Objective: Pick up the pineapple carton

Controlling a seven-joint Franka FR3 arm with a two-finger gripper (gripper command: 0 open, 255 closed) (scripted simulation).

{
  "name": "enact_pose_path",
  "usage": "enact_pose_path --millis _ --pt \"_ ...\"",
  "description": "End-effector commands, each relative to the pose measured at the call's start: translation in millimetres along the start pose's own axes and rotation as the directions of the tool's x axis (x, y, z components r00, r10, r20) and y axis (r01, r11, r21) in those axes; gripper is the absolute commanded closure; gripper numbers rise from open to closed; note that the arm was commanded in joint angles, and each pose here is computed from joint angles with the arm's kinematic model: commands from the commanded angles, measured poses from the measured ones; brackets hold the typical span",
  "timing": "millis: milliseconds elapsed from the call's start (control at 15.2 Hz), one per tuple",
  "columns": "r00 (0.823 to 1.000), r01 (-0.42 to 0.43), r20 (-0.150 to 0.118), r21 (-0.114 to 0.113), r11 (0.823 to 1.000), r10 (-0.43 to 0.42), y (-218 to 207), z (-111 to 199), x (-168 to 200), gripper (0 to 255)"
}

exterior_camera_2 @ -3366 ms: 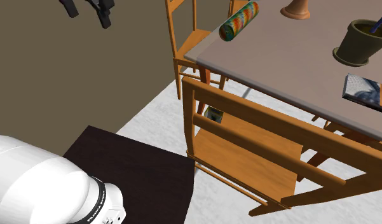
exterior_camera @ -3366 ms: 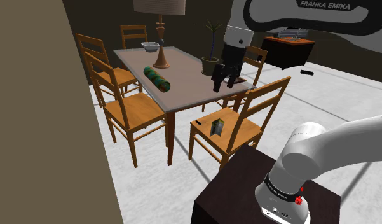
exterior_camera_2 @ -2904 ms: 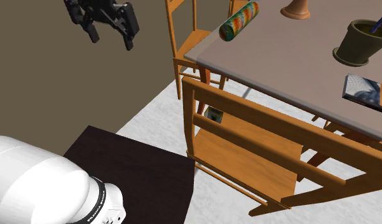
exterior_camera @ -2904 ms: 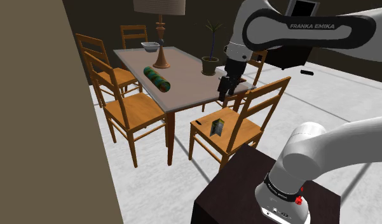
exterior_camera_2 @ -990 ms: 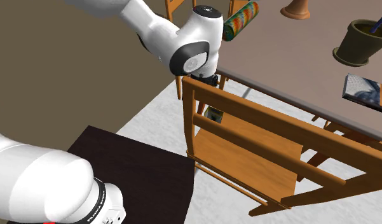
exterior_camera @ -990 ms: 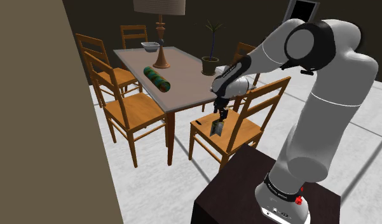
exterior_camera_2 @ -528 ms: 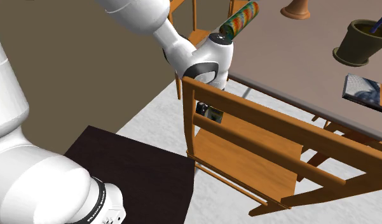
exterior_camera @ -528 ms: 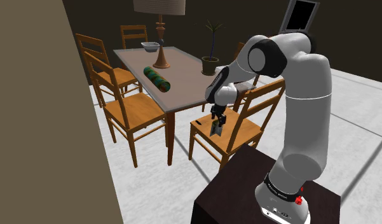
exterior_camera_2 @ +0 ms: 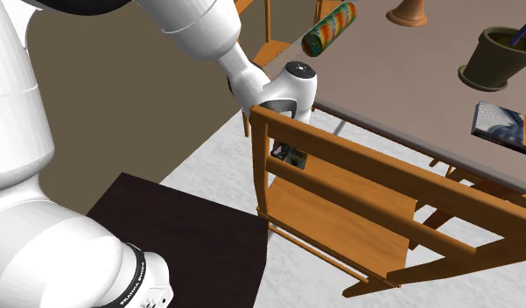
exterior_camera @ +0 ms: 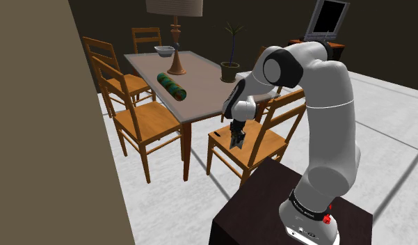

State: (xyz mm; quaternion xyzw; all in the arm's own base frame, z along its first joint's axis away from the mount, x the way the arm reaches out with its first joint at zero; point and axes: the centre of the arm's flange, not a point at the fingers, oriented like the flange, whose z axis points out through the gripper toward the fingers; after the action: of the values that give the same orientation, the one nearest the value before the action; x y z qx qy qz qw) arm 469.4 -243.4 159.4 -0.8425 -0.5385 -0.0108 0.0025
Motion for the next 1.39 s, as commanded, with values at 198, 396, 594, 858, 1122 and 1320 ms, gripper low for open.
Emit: enact_pose_path --millis 198,396,594,858,1122,1320 --pt "1.000 0.000 0.000 0.000 1.000 0.000 0 1 0 255" --pt "1.000 0.000 0.000 0.000 1.000 0.000 0 1 0 255" --pt "1.000 0.000 0.000 0.000 1.000 0.000 2 -4 0 255" --pt "1.000 0.000 0.000 0.000 1.000 0.000 2 -26 1 255" --pt "1.000 0.000 0.000 0.000 1.000 0.000 2 -47 1 255" --pt "1.000 0.000 0.000 0.000 1.000 0.000 2 -63 1 255"
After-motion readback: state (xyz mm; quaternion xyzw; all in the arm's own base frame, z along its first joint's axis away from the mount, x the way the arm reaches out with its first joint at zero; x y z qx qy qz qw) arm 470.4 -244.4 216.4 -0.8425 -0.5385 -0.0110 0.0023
